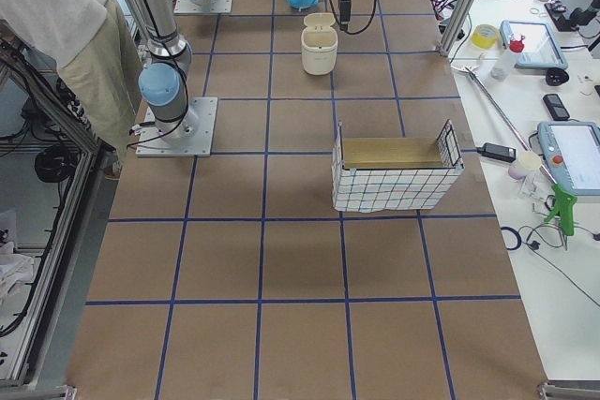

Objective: Open trash can with right arm

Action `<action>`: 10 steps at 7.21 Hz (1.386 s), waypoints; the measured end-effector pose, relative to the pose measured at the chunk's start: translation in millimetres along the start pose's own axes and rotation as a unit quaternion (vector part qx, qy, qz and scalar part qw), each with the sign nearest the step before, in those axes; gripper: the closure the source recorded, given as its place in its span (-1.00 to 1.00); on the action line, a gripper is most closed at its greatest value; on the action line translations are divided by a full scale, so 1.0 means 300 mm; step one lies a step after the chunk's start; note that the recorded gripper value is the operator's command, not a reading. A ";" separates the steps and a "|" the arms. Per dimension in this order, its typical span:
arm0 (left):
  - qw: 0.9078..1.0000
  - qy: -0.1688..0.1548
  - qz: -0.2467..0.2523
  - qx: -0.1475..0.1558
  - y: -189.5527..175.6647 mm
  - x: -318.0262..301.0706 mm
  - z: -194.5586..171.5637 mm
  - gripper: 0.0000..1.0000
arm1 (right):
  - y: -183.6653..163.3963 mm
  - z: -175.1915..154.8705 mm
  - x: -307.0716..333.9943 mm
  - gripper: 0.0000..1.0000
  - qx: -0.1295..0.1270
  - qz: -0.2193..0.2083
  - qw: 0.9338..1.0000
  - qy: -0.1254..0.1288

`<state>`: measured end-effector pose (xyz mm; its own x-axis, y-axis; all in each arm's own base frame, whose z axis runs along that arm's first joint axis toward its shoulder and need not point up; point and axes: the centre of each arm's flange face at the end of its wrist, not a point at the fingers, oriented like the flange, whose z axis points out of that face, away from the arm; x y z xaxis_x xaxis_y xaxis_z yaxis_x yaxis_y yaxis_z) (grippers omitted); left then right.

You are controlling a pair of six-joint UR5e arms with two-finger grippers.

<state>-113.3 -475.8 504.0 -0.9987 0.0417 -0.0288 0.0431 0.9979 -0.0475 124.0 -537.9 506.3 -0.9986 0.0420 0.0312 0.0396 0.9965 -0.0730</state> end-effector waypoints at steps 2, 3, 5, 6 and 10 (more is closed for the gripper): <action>1.000 0.000 0.000 0.000 0.000 -0.001 0.000 -1.00 | 0.009 0.012 0.000 -1.00 -0.014 -0.001 1.000 0.000; 1.000 0.000 0.000 0.000 0.000 -0.001 0.000 -1.00 | 0.021 0.019 -0.002 -1.00 -0.030 -0.001 1.000 -0.004; 1.000 0.000 0.000 0.000 0.000 0.000 0.000 -1.00 | 0.045 0.029 -0.018 -1.00 -0.060 -0.003 0.998 -0.018; 1.000 0.000 -0.001 0.000 0.000 0.000 0.000 -1.00 | 0.050 0.030 -0.026 -1.00 -0.065 -0.008 0.998 -0.024; 1.000 0.000 -0.001 0.000 0.000 0.000 0.000 -1.00 | 0.051 0.032 -0.032 -1.00 -0.070 -0.018 0.997 -0.030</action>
<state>-113.3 -475.8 504.0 -0.9988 0.0407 -0.0288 0.0420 0.9980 -0.0475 133.7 -523.9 495.3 -0.9996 0.0054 -0.0289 0.0034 0.9978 0.0663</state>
